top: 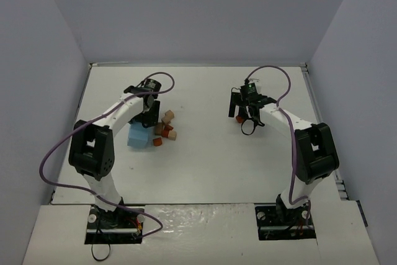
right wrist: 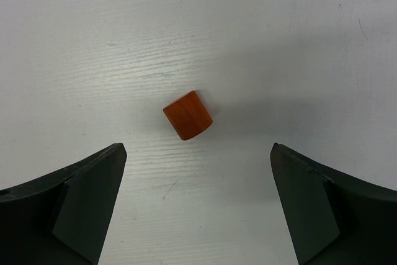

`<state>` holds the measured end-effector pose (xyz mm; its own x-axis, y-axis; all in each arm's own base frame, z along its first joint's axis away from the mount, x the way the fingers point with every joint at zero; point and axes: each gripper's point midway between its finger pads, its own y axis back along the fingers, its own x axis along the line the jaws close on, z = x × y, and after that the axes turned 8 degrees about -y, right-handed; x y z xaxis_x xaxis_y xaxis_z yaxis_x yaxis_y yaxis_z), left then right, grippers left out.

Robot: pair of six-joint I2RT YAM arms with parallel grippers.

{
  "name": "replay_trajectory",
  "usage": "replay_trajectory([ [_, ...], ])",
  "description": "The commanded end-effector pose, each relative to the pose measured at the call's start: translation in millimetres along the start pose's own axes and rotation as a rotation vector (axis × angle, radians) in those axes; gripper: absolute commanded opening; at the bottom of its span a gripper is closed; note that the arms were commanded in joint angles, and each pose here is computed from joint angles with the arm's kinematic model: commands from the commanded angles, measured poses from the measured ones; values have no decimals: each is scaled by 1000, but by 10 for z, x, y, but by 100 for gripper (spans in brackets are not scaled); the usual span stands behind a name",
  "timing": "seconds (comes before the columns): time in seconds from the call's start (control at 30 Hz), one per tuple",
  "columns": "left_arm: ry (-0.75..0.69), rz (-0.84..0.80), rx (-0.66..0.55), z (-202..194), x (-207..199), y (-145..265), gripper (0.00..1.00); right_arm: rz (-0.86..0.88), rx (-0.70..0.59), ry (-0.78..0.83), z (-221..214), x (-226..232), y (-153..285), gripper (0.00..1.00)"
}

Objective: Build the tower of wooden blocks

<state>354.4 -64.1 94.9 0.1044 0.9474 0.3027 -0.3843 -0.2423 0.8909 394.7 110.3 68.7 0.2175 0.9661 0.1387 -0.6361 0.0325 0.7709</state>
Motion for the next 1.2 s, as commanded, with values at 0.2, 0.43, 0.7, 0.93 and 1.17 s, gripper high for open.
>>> replay_trajectory([
  [0.2,99,-291,-284,393,422,523,0,38,-107,-29,329,26,308,100],
  [0.43,145,-681,-524,570,351,827,0,104,-143,-47,421,94,541,100],
  [0.7,140,-1196,-726,722,62,1378,0,228,-196,-57,558,230,925,100],
  [0.93,197,-1139,-715,778,209,1220,0,280,-213,-43,563,267,1093,100],
  [1.17,426,-952,-648,983,547,619,0,278,-207,-35,513,240,1088,100],
])
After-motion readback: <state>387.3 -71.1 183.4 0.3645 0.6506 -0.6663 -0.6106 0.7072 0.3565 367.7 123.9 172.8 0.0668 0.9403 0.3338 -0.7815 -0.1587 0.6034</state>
